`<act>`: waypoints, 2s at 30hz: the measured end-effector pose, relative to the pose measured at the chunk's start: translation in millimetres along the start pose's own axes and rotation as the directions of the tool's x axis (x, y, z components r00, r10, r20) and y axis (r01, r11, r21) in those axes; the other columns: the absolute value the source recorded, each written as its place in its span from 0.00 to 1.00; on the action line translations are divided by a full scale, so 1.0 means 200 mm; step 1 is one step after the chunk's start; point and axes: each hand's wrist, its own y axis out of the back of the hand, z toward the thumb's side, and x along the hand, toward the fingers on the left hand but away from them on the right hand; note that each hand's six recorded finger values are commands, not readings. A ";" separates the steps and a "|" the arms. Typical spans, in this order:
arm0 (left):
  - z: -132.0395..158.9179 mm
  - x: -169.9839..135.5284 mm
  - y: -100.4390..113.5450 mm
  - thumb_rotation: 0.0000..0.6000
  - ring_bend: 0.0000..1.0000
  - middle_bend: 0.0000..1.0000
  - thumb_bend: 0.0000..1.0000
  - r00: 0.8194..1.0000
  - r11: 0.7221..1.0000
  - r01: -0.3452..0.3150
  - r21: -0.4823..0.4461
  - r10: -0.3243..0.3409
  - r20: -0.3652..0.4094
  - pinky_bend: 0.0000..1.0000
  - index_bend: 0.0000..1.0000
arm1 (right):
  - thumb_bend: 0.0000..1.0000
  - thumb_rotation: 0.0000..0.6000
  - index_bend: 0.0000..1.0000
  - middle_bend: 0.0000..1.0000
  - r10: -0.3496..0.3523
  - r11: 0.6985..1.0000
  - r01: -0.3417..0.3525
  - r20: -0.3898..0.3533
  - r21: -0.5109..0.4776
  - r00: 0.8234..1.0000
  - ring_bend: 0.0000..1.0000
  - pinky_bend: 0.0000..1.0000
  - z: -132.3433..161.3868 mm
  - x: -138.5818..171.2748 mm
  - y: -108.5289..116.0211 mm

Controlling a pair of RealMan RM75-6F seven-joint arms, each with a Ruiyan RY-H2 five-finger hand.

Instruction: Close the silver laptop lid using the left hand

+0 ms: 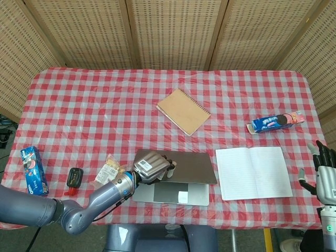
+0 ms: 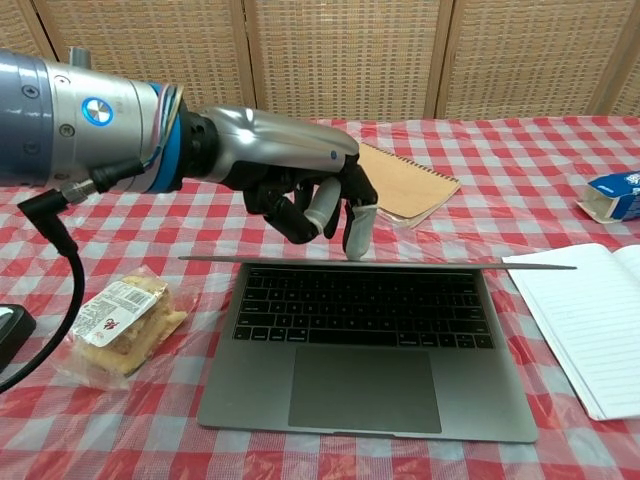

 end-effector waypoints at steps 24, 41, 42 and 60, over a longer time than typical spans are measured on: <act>0.03 0.02 -0.28 1.00 0.35 0.39 1.00 0.993 0.994 0.113 -0.009 -0.113 0.017 0.46 0.49 | 0.72 1.00 0.02 0.00 -0.009 1.000 0.009 -0.011 -0.010 1.000 0.00 0.00 0.02 0.02 0.04; 0.03 0.08 -0.44 1.00 0.35 0.39 1.00 0.984 0.984 0.181 0.003 -0.181 -0.005 0.46 0.49 | 0.72 1.00 0.03 0.00 -0.008 1.000 0.008 0.000 -0.013 1.000 0.00 0.00 0.01 0.02 0.04; 0.03 0.08 -0.45 1.00 0.35 0.39 1.00 0.983 0.983 0.183 0.004 -0.183 -0.009 0.46 0.49 | 0.72 1.00 0.03 0.00 -0.006 1.000 0.006 0.001 -0.013 1.000 0.00 0.00 0.01 0.02 0.04; -0.01 0.06 -0.41 1.00 0.24 0.23 0.98 0.992 0.992 0.120 -0.043 -0.121 -0.022 0.36 0.34 | 0.72 1.00 0.03 0.00 -0.014 1.000 0.014 -0.011 -0.014 1.000 0.00 0.00 0.02 0.02 0.05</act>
